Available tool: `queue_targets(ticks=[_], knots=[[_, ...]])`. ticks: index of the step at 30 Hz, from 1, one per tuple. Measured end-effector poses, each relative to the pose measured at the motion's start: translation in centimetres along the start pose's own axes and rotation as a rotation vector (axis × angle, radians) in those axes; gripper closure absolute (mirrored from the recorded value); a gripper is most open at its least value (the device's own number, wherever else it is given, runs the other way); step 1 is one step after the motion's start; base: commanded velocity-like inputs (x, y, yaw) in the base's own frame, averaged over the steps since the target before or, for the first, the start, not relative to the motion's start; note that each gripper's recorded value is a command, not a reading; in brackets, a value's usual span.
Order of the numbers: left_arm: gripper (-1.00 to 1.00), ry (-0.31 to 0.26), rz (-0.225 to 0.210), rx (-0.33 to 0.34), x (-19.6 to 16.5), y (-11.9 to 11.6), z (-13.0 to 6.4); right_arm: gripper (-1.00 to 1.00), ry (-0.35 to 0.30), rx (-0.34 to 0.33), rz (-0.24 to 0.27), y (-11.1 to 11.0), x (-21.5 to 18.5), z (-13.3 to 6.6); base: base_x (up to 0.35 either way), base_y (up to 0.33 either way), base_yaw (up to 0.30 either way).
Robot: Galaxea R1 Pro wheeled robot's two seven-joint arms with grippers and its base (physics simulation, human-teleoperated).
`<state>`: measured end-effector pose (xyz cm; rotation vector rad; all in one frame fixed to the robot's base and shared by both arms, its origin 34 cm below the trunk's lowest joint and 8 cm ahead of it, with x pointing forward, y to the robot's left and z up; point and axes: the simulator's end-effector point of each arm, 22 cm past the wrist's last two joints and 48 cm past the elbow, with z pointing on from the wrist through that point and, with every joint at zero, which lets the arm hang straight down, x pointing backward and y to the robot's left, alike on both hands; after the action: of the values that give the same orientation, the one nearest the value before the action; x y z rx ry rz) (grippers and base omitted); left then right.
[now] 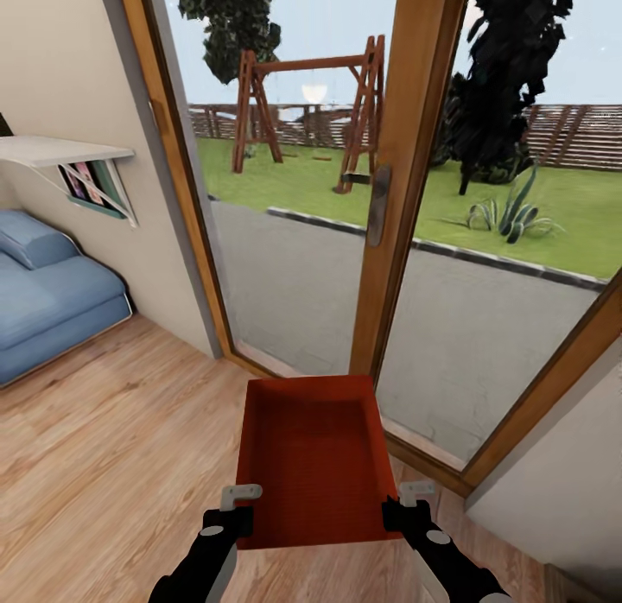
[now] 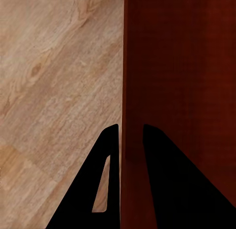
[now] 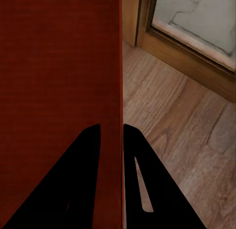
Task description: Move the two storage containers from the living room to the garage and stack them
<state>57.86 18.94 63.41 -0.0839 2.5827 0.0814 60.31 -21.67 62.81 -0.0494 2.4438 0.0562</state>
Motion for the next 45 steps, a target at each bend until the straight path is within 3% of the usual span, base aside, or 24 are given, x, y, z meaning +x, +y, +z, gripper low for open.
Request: queue_targets(ticks=[45], knots=[[1.00,-0.067,-0.006,0.003,-4.9,0.3,-6.5,1.00,-0.067,0.002,-0.005,0.2,-5.9,-5.8,0.000,0.000,0.000]])
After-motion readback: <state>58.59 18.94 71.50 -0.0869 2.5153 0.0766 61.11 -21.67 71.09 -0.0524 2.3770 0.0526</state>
